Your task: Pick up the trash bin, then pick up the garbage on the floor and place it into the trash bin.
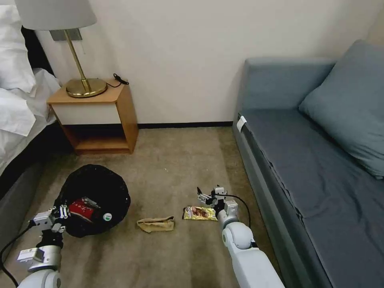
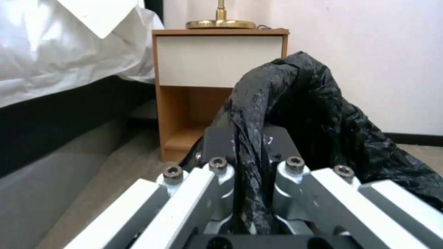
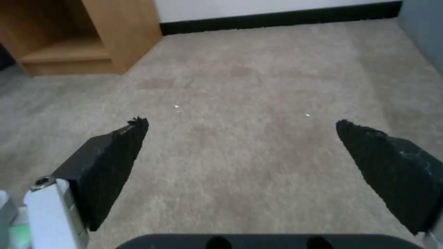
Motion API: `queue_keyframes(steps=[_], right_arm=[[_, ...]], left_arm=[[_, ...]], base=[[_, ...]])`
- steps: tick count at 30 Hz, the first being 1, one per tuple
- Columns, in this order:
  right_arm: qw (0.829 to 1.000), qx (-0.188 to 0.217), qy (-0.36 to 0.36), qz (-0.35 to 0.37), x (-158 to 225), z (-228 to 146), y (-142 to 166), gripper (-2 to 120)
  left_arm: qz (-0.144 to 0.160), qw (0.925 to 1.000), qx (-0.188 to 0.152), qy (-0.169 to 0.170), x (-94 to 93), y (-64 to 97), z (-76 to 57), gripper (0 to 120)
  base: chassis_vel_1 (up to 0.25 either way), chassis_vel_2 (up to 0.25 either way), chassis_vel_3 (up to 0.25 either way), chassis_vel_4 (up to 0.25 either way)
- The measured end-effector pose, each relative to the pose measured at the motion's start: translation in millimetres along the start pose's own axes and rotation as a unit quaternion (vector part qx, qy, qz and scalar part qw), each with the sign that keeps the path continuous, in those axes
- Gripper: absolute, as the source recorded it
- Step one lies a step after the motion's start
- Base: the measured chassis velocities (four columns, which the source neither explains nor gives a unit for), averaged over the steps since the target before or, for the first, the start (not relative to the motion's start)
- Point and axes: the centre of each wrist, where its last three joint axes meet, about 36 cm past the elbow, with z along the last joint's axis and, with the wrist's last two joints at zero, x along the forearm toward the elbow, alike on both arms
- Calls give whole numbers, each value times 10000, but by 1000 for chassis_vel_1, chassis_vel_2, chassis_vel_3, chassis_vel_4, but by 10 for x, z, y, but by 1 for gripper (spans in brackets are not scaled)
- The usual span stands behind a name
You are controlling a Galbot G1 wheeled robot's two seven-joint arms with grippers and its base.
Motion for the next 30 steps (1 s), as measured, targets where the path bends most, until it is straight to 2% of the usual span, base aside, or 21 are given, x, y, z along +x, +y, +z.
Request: queue_keyframes(steps=[14, 23, 30], right_arm=[[9995, 184, 63, -245, -77, 15, 31, 100], [9904, 887, 192, -1044, -244, -36, 78, 100], [9807, 1298, 314, -1428, -536, -231, 107, 100]], left_arm=[[7, 10000, -7, 44, -10, 2, 21, 5], [-3, 10000, -33, 55, 6, 40, 28, 5], [-34, 10000, -20, 83, 55, -23, 66, 5]], base=[[-130, 133, 133, -132], [-21, 24, 25, -33], [0, 0, 0, 0]])
